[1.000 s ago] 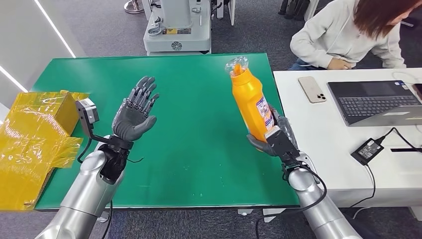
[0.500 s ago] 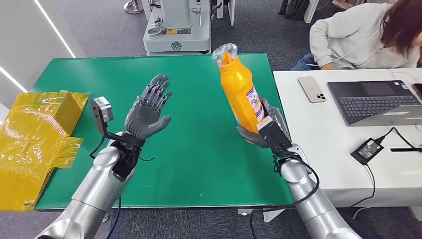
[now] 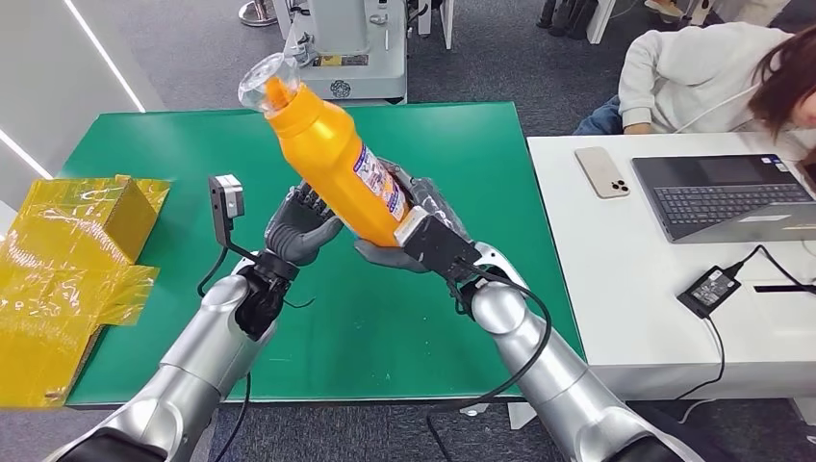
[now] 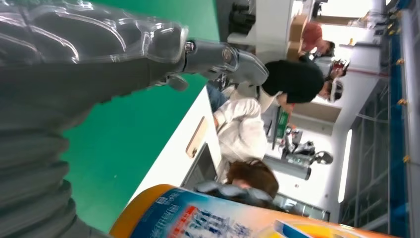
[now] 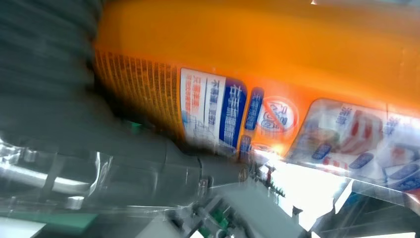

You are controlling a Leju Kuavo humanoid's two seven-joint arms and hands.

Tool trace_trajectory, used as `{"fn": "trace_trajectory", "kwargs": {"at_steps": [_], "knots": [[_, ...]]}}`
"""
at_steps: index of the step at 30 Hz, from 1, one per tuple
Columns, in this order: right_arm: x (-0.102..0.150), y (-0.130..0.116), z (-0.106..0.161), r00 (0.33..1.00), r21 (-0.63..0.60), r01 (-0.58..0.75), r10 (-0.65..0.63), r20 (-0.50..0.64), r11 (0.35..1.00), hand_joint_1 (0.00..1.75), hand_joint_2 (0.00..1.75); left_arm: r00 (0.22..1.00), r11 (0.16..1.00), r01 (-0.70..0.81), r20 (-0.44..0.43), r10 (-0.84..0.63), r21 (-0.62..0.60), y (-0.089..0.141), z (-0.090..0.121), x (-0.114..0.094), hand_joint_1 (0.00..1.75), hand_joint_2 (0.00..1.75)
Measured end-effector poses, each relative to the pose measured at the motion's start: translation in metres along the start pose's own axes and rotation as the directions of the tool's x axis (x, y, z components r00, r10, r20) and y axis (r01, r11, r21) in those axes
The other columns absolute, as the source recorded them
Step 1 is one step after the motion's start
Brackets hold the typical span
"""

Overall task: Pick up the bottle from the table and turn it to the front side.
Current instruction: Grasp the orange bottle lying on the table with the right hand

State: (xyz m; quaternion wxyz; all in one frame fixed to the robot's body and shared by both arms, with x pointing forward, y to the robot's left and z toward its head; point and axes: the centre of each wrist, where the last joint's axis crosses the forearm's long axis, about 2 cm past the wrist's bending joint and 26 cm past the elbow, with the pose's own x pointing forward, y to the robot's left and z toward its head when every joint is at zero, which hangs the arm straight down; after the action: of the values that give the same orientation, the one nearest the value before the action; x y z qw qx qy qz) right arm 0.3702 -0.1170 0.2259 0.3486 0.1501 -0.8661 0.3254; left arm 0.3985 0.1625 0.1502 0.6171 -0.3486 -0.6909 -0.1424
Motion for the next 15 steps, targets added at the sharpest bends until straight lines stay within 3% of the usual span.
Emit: {"fn": "trace_trajectory", "kwargs": {"at_steps": [15], "knots": [[-0.016,0.006,-0.012,0.997,-0.016,0.059,-0.060,-0.047,0.998,1.74,1.75,0.998,0.994,0.058,-0.042,-0.054,0.097,0.013,0.006,-0.002,0.00,1.75]]}}
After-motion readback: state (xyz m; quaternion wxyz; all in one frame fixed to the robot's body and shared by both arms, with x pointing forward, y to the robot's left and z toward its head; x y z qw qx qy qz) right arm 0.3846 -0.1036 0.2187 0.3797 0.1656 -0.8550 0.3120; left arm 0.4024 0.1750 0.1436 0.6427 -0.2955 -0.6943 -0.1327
